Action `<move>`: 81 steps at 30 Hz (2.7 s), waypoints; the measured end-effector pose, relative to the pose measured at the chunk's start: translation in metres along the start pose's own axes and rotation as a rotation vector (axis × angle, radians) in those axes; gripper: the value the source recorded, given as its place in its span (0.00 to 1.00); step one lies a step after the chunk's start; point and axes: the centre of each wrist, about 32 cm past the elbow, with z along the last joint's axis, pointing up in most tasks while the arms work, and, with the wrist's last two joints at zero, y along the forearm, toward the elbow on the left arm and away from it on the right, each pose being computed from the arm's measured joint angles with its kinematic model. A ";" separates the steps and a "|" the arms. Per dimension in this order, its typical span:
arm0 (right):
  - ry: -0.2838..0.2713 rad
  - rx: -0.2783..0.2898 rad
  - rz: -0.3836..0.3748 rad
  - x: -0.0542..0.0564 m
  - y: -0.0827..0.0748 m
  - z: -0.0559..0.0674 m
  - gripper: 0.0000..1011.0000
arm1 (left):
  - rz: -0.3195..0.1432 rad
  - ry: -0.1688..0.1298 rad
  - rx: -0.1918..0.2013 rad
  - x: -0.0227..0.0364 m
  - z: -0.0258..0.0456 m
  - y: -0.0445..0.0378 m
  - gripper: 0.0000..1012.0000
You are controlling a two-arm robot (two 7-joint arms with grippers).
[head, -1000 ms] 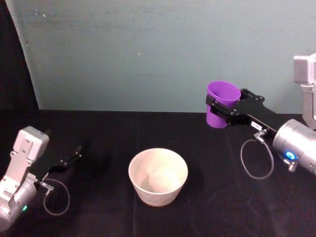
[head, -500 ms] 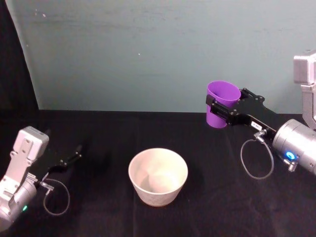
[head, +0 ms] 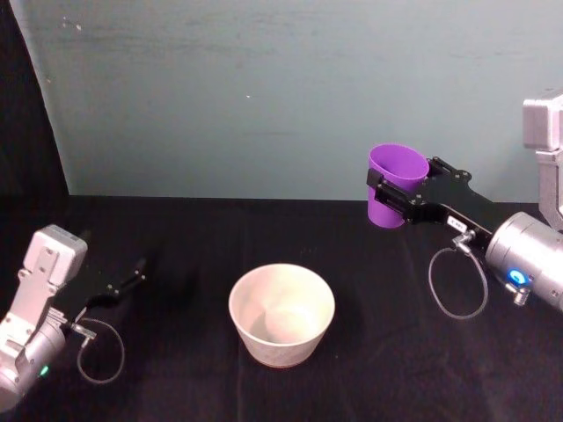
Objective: Pick up the cup and pour the mung beans from the cup into the bowl.
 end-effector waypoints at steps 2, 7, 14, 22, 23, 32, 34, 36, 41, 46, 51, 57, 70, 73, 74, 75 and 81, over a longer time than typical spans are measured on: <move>0.000 0.000 0.000 0.000 0.000 0.000 0.72 | 0.000 0.000 0.000 0.0000 0.0000 0.0000 1.00; 0.000 0.000 0.000 0.000 0.000 0.000 0.72 | 0.000 0.000 0.000 0.0000 0.0000 0.0000 1.00; 0.000 0.000 0.000 0.000 0.000 0.000 0.72 | 0.000 0.000 0.000 0.0000 0.0000 0.0000 1.00; 0.000 0.000 0.000 0.000 0.000 0.000 0.72 | 0.000 0.000 0.000 0.0000 0.0000 0.0000 1.00; 0.000 0.000 0.000 0.000 0.000 0.000 0.72 | 0.000 0.000 0.000 0.0000 0.0000 0.0000 1.00; 0.035 -0.022 0.023 0.000 0.011 -0.010 0.72 | 0.000 0.000 0.000 0.0000 0.0000 0.0000 1.00; 0.037 -0.028 0.024 0.000 0.016 -0.013 0.72 | 0.000 0.000 0.000 0.0000 0.0000 0.0000 1.00; 0.034 -0.033 0.023 0.001 0.019 -0.014 0.72 | 0.000 0.000 0.000 0.0000 0.0000 0.0000 1.00; -0.015 -0.059 0.026 -0.001 0.031 -0.020 0.72 | 0.000 0.000 0.000 0.0000 0.0000 0.0000 1.00; -0.112 -0.087 0.027 -0.007 0.040 -0.024 0.72 | 0.000 0.000 0.000 0.0000 0.0000 0.0000 1.00; -0.315 -0.142 0.033 -0.019 0.046 -0.026 0.72 | 0.000 0.000 0.000 0.0000 0.0000 0.0000 1.00; -0.566 -0.200 0.048 -0.032 0.049 -0.023 0.72 | 0.000 0.000 0.000 0.0000 0.0000 0.0000 1.00; -1.013 -0.280 0.057 -0.054 0.051 -0.015 0.72 | 0.000 0.000 0.000 0.0000 0.0000 0.0000 1.00; -1.090 -0.283 0.066 -0.059 0.051 -0.015 0.72 | 0.000 0.000 0.000 0.0000 0.0000 0.0000 1.00; -1.107 -0.284 0.068 -0.060 0.051 -0.015 0.72 | 0.000 0.000 0.000 0.0000 0.0000 0.0000 1.00; -1.136 -0.285 0.071 -0.062 0.051 -0.015 0.72 | 0.000 0.000 0.000 0.0000 0.0000 0.0000 1.00; -1.241 -0.288 0.086 -0.068 0.050 -0.016 0.72 | 0.000 0.000 0.000 0.0000 0.0000 0.0000 1.00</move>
